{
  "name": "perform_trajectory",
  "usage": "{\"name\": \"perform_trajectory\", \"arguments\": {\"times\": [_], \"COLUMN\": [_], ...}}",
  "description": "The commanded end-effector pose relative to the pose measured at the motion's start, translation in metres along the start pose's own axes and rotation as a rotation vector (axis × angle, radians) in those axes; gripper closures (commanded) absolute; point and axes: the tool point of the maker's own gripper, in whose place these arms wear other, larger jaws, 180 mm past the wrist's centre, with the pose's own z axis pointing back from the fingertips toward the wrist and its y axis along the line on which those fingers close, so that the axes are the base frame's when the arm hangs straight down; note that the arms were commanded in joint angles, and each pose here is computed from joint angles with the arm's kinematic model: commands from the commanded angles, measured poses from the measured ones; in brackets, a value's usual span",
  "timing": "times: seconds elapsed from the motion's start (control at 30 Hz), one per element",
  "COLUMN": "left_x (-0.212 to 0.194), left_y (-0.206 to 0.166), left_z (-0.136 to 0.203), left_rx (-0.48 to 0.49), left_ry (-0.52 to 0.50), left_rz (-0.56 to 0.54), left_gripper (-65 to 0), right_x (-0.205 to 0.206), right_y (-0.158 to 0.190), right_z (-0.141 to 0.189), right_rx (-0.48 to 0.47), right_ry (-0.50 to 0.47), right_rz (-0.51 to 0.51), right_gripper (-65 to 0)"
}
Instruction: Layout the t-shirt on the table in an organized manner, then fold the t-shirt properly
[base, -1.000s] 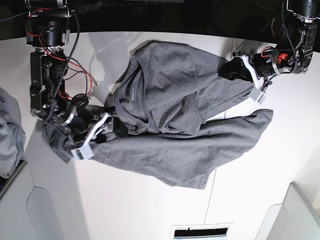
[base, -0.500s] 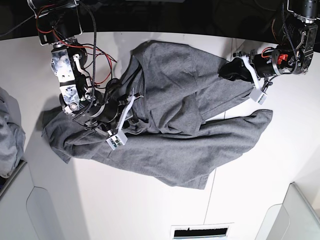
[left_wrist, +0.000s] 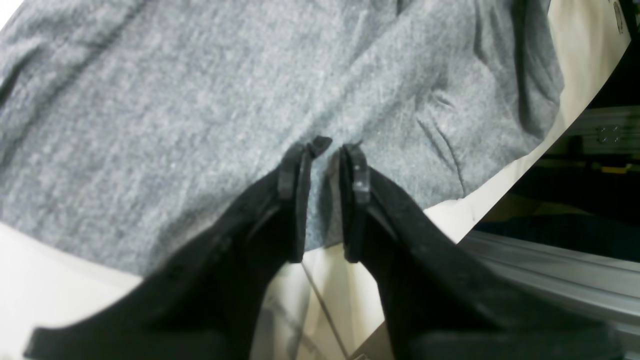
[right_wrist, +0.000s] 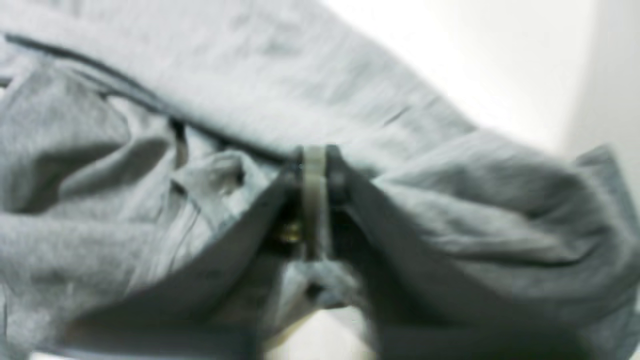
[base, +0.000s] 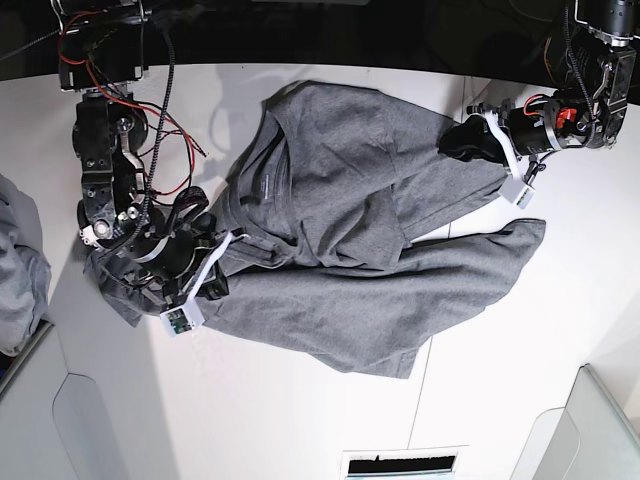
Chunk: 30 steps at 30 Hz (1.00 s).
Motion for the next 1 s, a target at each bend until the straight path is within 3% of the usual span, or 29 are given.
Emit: {"name": "perform_trajectory", "arguments": {"times": [0.0, 0.07, 0.17, 0.37, 0.4, 0.53, 0.83, 0.97], "left_x": [-0.013, -0.013, -0.013, -0.013, -0.013, -0.013, -0.014, -0.014], "left_y": [0.016, 0.016, 0.016, 0.016, 0.016, 0.016, 0.018, 0.02], "left_z": [0.006, 0.006, 0.006, 0.006, 0.006, 0.006, 0.007, 0.008], "left_rx": [0.07, 0.07, 0.07, 0.069, 0.069, 0.07, 0.078, 0.081], "left_ry": [0.077, 0.077, 0.077, 0.077, 0.076, 0.077, 0.085, 0.087], "left_rz": [-0.015, -0.015, -0.015, -0.015, -0.015, -0.015, -0.023, -0.025], "left_gripper": [-15.3, -15.3, -15.3, -15.3, -15.3, -15.3, -15.3, -15.4], "right_x": [0.023, 0.017, 0.005, -0.031, -0.036, -0.038, -0.014, 0.002], "right_y": [-0.005, -0.01, -0.01, 0.007, 0.008, 0.01, 0.006, -0.012], "right_z": [0.003, 0.003, -0.003, -0.025, -0.027, -0.027, -0.011, 0.017], "right_rx": [-0.003, -0.016, -0.024, 0.036, 0.038, 0.043, 0.013, -0.038], "right_ry": [-0.061, -0.04, 0.006, 0.097, 0.11, 0.114, 0.114, 0.042], "right_rz": [0.018, 0.045, 0.102, 0.121, 0.121, 0.119, 0.145, 0.142], "right_gripper": [-14.8, -26.0, -26.7, -26.4, -24.1, -0.3, 0.0, 0.0]}}
